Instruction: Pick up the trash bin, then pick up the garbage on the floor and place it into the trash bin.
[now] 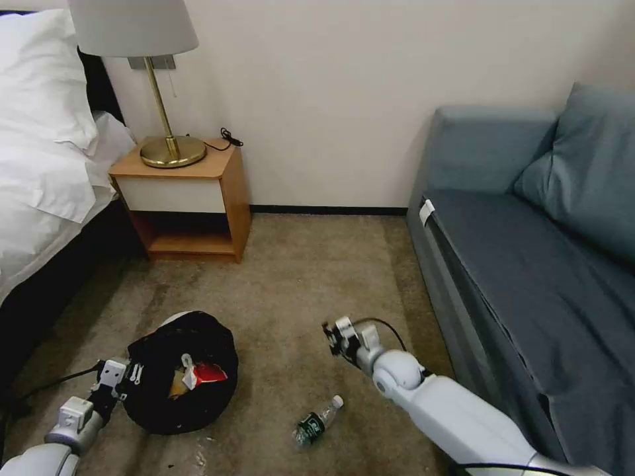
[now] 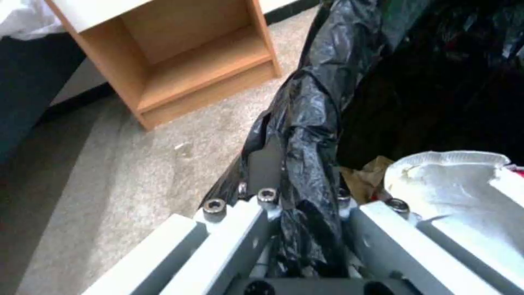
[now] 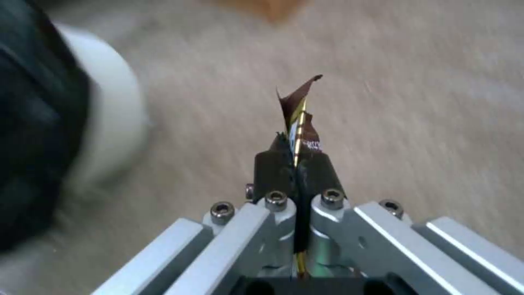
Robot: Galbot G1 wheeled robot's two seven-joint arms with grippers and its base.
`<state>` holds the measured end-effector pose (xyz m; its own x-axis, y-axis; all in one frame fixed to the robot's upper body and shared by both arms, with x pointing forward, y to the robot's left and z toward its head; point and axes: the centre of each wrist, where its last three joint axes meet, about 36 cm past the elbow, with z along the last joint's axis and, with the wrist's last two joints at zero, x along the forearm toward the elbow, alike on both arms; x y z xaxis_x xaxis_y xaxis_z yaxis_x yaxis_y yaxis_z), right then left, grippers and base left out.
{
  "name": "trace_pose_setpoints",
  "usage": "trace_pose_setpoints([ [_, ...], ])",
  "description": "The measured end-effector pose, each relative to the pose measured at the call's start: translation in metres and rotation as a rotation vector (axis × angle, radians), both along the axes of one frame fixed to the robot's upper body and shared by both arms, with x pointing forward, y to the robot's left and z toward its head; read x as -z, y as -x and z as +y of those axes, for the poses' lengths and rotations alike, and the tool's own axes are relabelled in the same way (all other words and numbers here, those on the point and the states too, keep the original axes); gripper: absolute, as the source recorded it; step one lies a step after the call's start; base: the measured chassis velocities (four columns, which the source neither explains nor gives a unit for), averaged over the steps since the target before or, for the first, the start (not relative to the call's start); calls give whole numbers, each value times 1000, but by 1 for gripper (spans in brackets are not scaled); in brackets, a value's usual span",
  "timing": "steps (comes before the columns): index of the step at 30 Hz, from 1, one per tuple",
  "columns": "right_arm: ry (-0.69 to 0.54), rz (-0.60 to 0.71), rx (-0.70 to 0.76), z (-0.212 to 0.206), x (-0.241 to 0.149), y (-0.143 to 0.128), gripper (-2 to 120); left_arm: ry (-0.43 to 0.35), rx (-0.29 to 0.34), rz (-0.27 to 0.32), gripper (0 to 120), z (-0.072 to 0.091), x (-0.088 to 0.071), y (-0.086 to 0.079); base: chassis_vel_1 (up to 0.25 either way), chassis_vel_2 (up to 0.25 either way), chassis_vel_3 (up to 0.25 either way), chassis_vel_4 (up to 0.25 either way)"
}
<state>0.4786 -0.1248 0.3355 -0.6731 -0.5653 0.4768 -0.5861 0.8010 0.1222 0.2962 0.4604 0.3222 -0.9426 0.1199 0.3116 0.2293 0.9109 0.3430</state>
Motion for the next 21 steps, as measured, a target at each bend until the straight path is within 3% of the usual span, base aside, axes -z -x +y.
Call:
trace_pose_setpoints([
  [7, -85, -3, -39, 34, -39, -2, 0, 6, 11, -6, 0, -6, 0, -7, 0, 0, 0, 0],
  [12, -166, 2, -112, 80, -75, 6, 0, 14, 17, -10, 0, -14, 0, -16, 0, 0, 0, 0],
  [21, -263, 36, -223, 133, -123, 37, 0, 14, 1, -20, 0, -6, -6, -27, 0, 0, 0, 0],
])
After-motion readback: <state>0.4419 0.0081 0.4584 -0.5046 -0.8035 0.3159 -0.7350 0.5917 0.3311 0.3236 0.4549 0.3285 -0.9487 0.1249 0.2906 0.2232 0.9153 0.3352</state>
